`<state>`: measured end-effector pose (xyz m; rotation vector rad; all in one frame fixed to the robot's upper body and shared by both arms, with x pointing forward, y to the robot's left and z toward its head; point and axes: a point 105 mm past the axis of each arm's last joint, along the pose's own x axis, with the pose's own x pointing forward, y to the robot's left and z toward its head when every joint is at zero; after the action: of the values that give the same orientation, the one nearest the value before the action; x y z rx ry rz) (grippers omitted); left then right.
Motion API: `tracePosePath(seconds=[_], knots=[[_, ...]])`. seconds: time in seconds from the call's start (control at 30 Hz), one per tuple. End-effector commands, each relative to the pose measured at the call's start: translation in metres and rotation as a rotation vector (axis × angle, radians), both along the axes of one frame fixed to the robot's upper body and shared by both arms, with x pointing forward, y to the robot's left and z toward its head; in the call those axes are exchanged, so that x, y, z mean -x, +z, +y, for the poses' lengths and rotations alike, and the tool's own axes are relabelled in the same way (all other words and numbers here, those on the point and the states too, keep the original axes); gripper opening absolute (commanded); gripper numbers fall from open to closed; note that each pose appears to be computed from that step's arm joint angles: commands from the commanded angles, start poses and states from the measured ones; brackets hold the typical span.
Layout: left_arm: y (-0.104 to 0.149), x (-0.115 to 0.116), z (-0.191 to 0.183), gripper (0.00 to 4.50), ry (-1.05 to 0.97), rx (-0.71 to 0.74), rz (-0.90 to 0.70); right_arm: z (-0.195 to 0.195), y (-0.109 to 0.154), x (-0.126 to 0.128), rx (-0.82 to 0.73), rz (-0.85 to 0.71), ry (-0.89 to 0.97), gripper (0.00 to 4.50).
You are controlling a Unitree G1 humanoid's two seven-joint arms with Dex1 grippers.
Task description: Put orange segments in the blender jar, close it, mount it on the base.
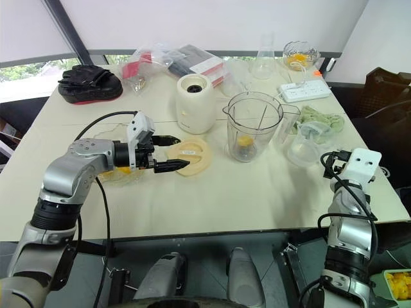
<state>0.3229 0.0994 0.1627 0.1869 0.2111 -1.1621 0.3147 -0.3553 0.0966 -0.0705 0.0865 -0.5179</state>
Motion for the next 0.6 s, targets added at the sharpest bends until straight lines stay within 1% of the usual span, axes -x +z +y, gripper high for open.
tracePosePath(seconds=[0.03,0.6], knots=[[0.008,0.002,-0.002,4.42,-0.012,0.012,-0.040,-0.008,0.018,-0.003,0.035,-0.057,-0.011,3.80],[0.013,-0.001,-0.005,4.42,-0.001,-0.002,-0.071,-0.017,0.015,-0.038,0.055,-0.038,0.009,3.80]])
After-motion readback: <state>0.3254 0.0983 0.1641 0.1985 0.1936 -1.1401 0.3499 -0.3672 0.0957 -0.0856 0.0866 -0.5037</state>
